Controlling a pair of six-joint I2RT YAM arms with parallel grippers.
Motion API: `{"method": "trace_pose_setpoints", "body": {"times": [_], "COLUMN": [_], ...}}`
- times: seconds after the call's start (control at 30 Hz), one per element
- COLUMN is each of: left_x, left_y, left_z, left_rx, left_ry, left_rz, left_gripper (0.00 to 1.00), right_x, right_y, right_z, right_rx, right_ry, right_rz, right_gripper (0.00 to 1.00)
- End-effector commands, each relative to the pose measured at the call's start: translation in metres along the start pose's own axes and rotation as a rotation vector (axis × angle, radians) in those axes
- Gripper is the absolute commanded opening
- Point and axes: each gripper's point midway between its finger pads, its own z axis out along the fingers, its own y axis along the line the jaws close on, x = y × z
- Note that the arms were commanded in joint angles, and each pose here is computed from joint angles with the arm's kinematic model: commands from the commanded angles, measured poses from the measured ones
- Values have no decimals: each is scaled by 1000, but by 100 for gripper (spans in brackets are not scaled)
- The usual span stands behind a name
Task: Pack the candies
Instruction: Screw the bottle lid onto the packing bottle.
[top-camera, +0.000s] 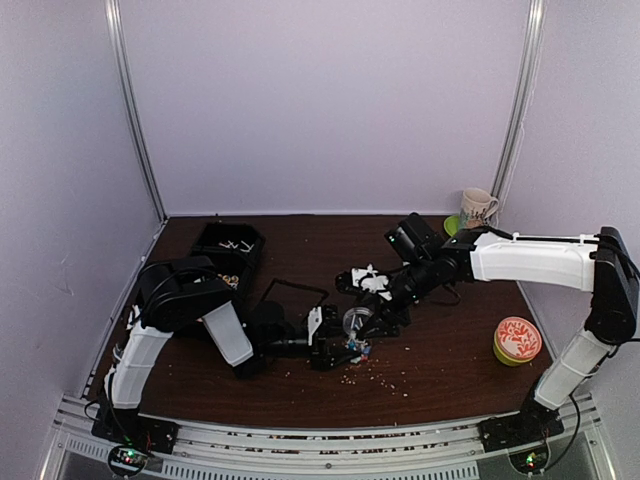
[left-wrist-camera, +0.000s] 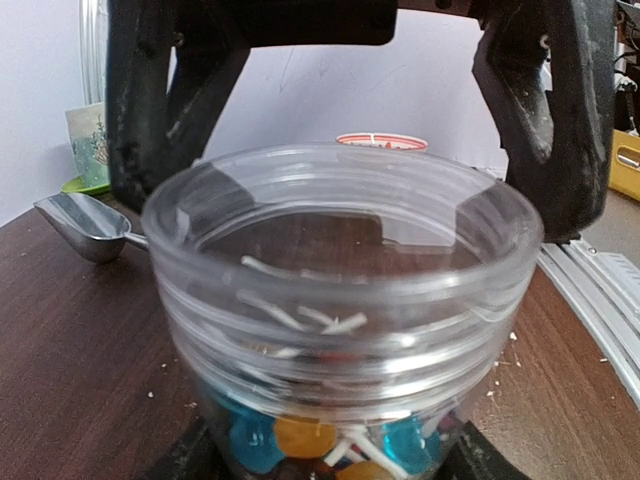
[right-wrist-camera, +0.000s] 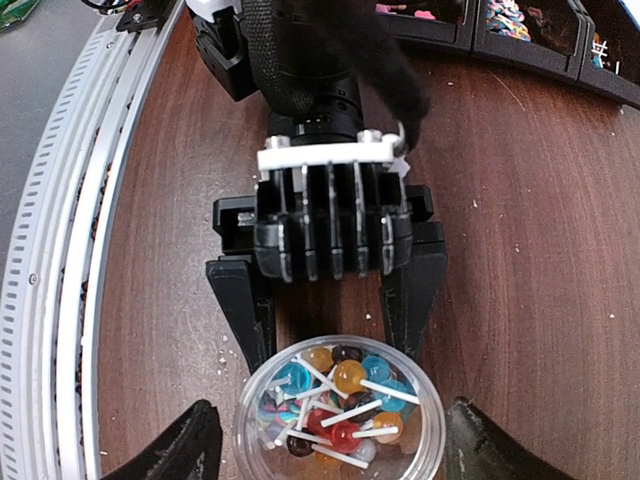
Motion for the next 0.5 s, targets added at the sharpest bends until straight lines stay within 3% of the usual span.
{"method": "trace_pose_setpoints", "body": {"times": [0.0,0.47], "left_x": [13,20], "left_y": [11,46], "left_z": [-4,-12], "left_rx": [-59,-274], "left_ry": [22,47], "left_rz": [-19,-38], "left_gripper": [44,45], "right_x": [3,-2], "right_y": [-2,-19], "right_z": [3,4], "right_rx": [32,150], "right_ry": [16,-29], "right_rz": [21,174], "right_gripper": [74,66]}}
